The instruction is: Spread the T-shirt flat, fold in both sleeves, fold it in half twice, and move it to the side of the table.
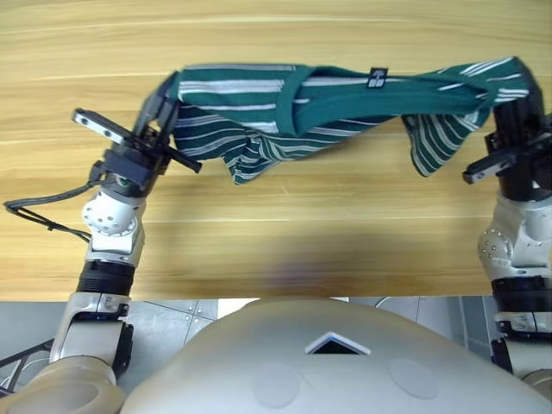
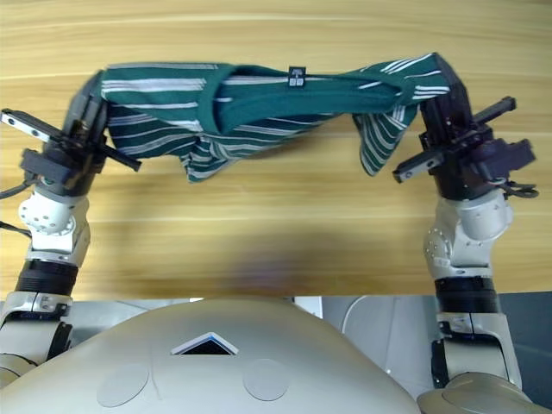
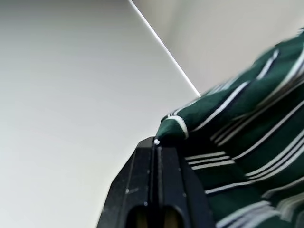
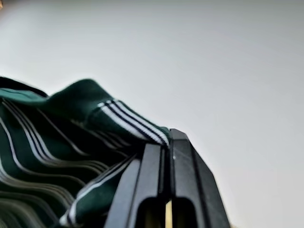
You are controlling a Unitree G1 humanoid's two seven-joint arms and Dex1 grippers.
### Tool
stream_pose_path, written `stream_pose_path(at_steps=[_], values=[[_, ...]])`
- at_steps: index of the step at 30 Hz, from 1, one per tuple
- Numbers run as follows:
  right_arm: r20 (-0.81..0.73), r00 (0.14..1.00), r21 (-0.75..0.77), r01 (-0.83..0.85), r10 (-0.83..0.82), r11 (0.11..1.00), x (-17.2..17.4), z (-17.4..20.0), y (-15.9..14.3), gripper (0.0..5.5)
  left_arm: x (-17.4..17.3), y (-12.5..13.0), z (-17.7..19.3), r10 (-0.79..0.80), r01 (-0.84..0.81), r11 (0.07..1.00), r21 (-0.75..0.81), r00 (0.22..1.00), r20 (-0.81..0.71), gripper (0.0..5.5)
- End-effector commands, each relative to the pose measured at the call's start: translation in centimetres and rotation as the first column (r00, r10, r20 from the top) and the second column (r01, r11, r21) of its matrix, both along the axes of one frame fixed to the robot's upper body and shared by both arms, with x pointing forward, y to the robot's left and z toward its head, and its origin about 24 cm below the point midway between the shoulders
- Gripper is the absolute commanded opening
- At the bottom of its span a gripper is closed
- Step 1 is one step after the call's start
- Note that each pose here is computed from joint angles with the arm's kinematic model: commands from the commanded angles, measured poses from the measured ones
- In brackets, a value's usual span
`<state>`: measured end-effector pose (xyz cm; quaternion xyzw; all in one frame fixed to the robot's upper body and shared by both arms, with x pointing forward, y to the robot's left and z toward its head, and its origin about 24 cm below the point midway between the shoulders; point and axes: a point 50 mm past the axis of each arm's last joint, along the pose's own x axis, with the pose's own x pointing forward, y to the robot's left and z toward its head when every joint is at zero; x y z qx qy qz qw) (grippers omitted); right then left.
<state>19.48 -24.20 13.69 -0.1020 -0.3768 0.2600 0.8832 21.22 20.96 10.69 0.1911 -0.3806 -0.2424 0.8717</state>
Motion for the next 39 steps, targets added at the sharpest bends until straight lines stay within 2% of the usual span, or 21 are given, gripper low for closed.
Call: stream_pose_path(at_steps=[1,4,7,10,12,14,15,18,20,23,25,28,30,31,32,33,35,39], values=[[0.073,0.996,0.102,-0.053,0.045,0.993,0.9,2.2,0.0,0.0,2.8,2.0,1.5,0.081,-0.079,0.988,-0.132,0.997,0.009,0.02],[0.021,0.999,0.08,0.026,-0.028,0.996,4.0,2.1,0.6,0.0,5.7,2.6,1.7,0.116,-0.126,0.965,-0.232,0.992,-0.054,0.02],[-0.09,0.973,-0.054,0.207,-0.211,0.977,10.7,1.0,2.2,0.0,11.0,0.7,1.2,0.143,-0.18,0.966,-0.183,0.969,-0.201,0.02],[-0.161,0.872,-0.212,0.427,-0.462,0.879,17.3,1.4,4.1,0.0,15.4,-1.4,2.9,0.226,-0.264,0.959,-0.097,0.929,-0.292,0.02],[-0.161,0.771,-0.243,0.574,-0.616,0.782,20.0,3.3,4.7,0.0,18.1,-1.7,4.7,0.388,-0.419,0.908,-0.01,0.849,-0.359,0.02],[-0.143,0.679,-0.187,0.696,-0.72,0.693,21.5,6.2,5.2,0.0,19.8,-1.7,7.0,0.547,-0.554,0.828,0.087,0.764,-0.341,0.02],[-0.123,0.639,-0.106,0.753,-0.76,0.65,21.8,8.4,5.1,0.0,20.3,-1.6,9.2,0.614,-0.616,0.783,0.089,0.739,-0.278,0.02],[-0.036,0.605,0.103,0.794,-0.795,0.599,21.4,12.4,5.3,0.0,20.0,-0.9,14.8,0.711,-0.712,0.702,-0.035,0.702,-0.04,0.02],[0.024,0.613,0.134,0.781,-0.789,0.611,20.8,12.0,4.8,0.0,19.1,0.2,15.6,0.738,-0.733,0.675,-0.084,0.669,0.095,0.02],[0.101,0.644,0.061,0.756,-0.758,0.651,19.9,9.1,4.0,0.0,17.8,2.2,13.1,0.757,-0.765,0.642,-0.047,0.623,0.199,0.02],[0.13,0.714,-0.076,0.699,-0.688,0.711,18.7,5.3,3.5,0.0,16.5,3.4,8.8,0.735,-0.766,0.637,0.088,0.638,0.229,0.02],[0.11,0.835,-0.321,0.543,-0.539,0.776,15.7,-0.6,3.0,0.0,13.6,3.8,0.5,0.642,-0.638,0.681,0.359,0.756,0.124,0.02],[0.038,0.908,-0.494,0.38,-0.417,0.782,13.1,-4.4,2.8,0.0,10.7,2.9,-4.5,0.514,-0.439,0.736,0.515,0.858,-0.003,0.02],[-0.027,0.951,-0.602,0.23,-0.308,0.765,11.1,-6.6,3.0,0.0,8.6,2.1,-7.2,0.4,-0.264,0.757,0.598,0.911,-0.105,0.02],[-0.108,0.978,-0.687,0.055,-0.176,0.725,8.6,-8.5,3.3,0.0,6.2,1.5,-9.6,0.292,-0.077,0.765,0.64,0.926,-0.238,0.02],[-0.186,0.979,-0.727,-0.076,-0.088,0.682,6.7,-9.8,3.5,0.0,4.2,1.1,-11.1,0.21,0.067,0.757,0.65,0.917,-0.34,0.02],[-0.28,0.959,-0.752,-0.196,-0.036,0.63,4.7,-10.8,3.2,0.0,1.2,1.7,-12.7,0.129,0.256,0.713,0.653,0.867,-0.481,0.02],[-0.376,0.926,-0.748,-0.284,-0.029,0.6,2.9,-11.5,2.7,0.0,-1.3,4.4,-11.7,0.139,0.279,0.749,0.601,0.82,-0.555,0.02]])
